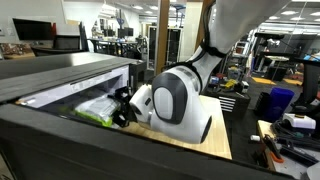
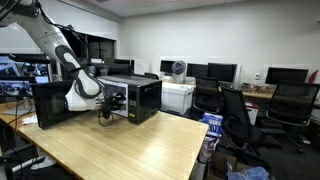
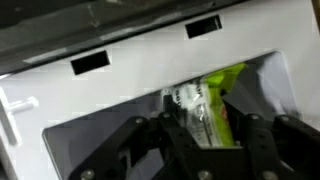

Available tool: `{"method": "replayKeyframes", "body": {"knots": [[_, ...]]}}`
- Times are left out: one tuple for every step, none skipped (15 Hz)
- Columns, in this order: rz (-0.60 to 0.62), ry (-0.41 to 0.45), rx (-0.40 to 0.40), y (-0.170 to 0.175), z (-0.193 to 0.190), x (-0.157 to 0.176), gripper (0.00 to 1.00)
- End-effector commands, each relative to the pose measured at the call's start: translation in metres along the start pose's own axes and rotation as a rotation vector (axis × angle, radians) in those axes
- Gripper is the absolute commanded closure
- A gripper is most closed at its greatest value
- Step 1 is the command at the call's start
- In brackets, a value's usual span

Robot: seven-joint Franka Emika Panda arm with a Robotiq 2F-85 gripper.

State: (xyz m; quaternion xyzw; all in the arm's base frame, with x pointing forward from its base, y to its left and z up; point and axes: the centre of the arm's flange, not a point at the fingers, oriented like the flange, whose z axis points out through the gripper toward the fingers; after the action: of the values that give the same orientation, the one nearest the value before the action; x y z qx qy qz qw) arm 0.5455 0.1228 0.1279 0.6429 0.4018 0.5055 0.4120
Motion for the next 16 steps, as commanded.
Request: {"method": "replayKeyframes", "body": {"knots": [[0.059,-0.010,0.046,0.035,0.002,-0.031,0.25],[0.068,-0.012,0.048,0.037,0.002,-0.032,0.18],[0.075,-0.012,0.053,0.038,0.001,-0.032,0.11],[0.083,-0.014,0.058,0.039,-0.001,-0.031,0.05],[0.093,-0.014,0.063,0.042,-0.003,-0.030,0.00],[0.100,-0.018,0.069,0.043,-0.004,-0.029,0.00],[0.106,-0.028,0.086,0.045,-0.007,-0.028,0.00],[0.110,-0.037,0.100,0.047,-0.010,-0.027,0.00],[0.115,-0.043,0.112,0.049,-0.013,-0.027,0.00],[0.112,-0.054,0.136,0.051,-0.016,-0.027,0.00],[0.105,-0.073,0.173,0.054,-0.021,-0.028,0.00],[0.098,-0.097,0.219,0.057,-0.026,-0.028,0.00],[0.093,-0.115,0.267,0.059,-0.030,-0.025,0.00],[0.092,-0.139,0.312,0.066,-0.035,-0.019,0.00],[0.101,-0.162,0.339,0.076,-0.037,-0.022,0.00],[0.114,-0.196,0.385,0.096,-0.043,-0.026,0.00]]}}
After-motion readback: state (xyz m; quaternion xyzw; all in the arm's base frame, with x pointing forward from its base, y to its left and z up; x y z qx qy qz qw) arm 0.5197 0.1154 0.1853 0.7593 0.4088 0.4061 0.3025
